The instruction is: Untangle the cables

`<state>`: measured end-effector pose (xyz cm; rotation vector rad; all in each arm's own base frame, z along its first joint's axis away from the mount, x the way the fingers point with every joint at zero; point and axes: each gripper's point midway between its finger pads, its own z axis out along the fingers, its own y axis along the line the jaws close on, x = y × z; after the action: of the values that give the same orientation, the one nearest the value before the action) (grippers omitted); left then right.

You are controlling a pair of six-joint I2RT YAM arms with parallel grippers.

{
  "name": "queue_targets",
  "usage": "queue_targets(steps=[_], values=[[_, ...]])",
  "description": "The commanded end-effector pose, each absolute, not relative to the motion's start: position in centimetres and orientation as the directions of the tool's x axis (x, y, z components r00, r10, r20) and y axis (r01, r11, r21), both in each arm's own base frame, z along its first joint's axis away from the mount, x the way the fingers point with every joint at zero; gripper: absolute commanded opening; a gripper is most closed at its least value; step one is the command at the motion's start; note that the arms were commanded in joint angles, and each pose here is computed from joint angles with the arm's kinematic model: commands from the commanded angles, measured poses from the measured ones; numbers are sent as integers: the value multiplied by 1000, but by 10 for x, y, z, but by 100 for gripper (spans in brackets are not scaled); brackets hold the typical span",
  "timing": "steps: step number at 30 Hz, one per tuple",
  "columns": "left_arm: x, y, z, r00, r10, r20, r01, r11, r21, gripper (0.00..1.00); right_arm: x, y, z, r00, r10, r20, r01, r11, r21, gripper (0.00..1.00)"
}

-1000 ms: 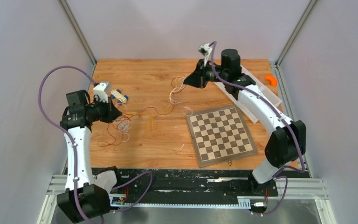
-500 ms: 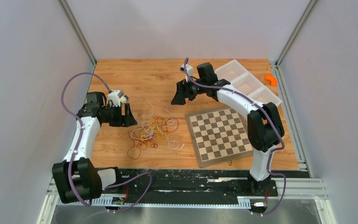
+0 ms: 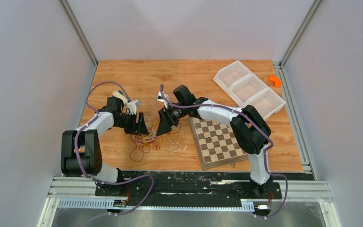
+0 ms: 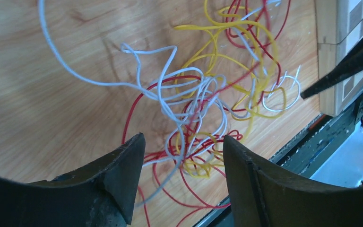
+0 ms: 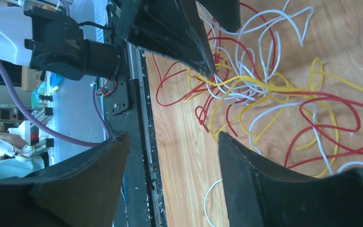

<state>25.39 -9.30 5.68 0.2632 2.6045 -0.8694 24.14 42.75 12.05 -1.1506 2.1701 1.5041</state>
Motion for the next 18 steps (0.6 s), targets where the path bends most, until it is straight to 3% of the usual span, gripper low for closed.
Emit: queue_targets(steps=[1, 2, 4, 5, 7, 12, 14, 18], values=[[261, -103, 40, -925, 98, -368, 301, 780, -548, 68, 242, 448, 115, -674, -437, -596, -699, 117, 706, 73], [257, -105, 33, -939, 96, -329, 279, 771, -572, 63, 242, 451, 109, -682, -442, -583, -690, 126, 713, 75], [256, -110, 34, -946, 101, -307, 276, 748, -604, 37, 245, 454, 99, -696, -442, -566, -682, 160, 714, 77], [256, -113, 37, -946, 95, -309, 276, 736, -618, 19, 247, 454, 94, -703, -439, -560, -680, 181, 711, 78], [255, -123, 57, -935, 74, -346, 300, 682, -667, 2, 251, 452, 93, -704, -429, -567, -688, 212, 694, 81], [256, -148, 137, -850, -47, -525, 422, 536, -732, 0, 255, 455, 118, -673, -373, -639, -728, 182, 661, 91], [254, -153, 159, -838, -118, -532, 411, 505, -759, 0, 251, 460, 135, -656, -336, -676, -742, 126, 658, 92], [252, -159, 185, -828, -179, -532, 414, 445, -794, 0, 233, 468, 151, -619, -332, -712, -761, 25, 649, 83]])
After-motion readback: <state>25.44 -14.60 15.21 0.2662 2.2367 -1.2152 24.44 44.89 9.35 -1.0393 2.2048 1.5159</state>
